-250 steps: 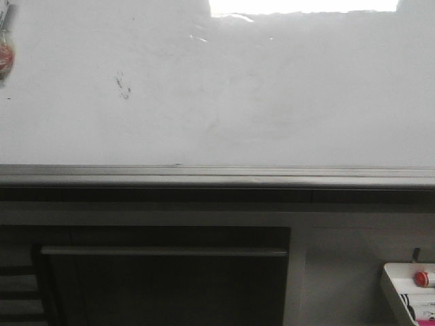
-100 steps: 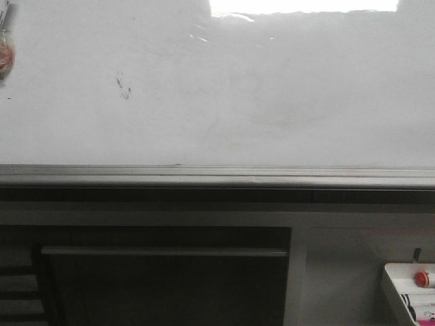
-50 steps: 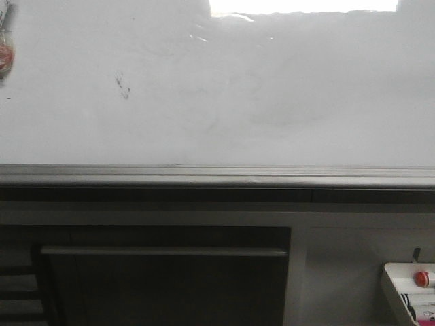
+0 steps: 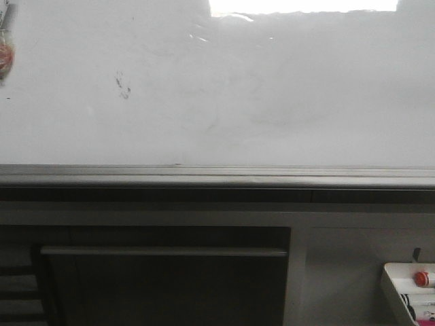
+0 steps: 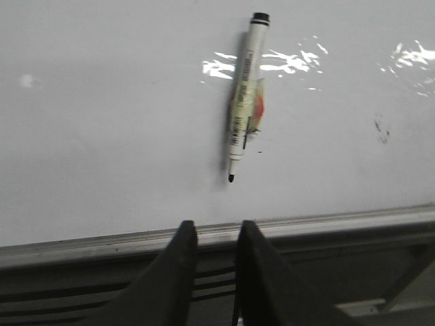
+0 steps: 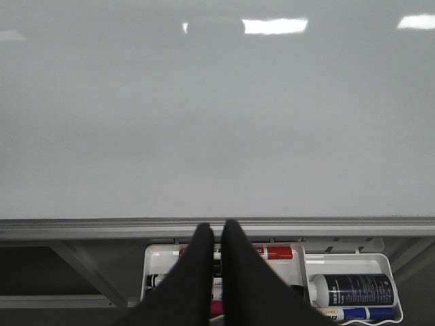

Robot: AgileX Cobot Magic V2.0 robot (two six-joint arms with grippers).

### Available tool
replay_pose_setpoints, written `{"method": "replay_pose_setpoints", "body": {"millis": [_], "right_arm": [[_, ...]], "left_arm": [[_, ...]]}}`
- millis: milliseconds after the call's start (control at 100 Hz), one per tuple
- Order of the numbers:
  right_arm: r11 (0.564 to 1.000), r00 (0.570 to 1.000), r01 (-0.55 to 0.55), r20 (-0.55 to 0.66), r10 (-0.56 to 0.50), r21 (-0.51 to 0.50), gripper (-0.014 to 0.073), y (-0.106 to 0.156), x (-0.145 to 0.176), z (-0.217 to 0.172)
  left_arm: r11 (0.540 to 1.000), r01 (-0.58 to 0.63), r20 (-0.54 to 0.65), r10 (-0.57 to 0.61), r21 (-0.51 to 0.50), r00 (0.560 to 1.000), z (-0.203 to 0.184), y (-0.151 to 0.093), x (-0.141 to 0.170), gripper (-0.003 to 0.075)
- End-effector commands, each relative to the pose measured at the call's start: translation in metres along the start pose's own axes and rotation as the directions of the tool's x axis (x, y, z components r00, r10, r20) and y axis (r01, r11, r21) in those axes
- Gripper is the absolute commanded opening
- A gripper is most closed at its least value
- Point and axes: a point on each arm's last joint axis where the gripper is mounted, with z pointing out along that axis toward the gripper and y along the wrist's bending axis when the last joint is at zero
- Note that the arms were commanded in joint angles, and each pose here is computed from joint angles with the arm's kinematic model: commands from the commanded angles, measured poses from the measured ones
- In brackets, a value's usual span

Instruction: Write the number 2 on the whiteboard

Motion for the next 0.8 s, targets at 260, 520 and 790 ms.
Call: {"method": "replay_pose_setpoints", "body": {"millis": [260, 520, 790], "right_arm": [[1.000, 0.998, 0.007, 0.066, -0.007, 0.004, 0.0342, 0.000, -0.013, -0.003], [1.000, 0.998, 0.007, 0.066, -0.007, 0.004, 0.0342, 0.000, -0.013, -0.003], [1.000, 0.998, 0.007, 0.066, -0.007, 0.004, 0.0342, 0.000, -0.013, -0.003]], "left_arm": [[0.996, -0.070, 0.040, 0.068, 0.062, 0.997, 0.035, -0.007, -0.024, 0.0482], [0.993, -0.106, -0.062, 0.109, 0.048, 0.992, 0.089, -0.007, -0.028, 0.0441], [0.993, -0.107, -0.181, 0.116, 0.057, 0.977, 0.144, -0.009, -0.040, 0.0442]]}}
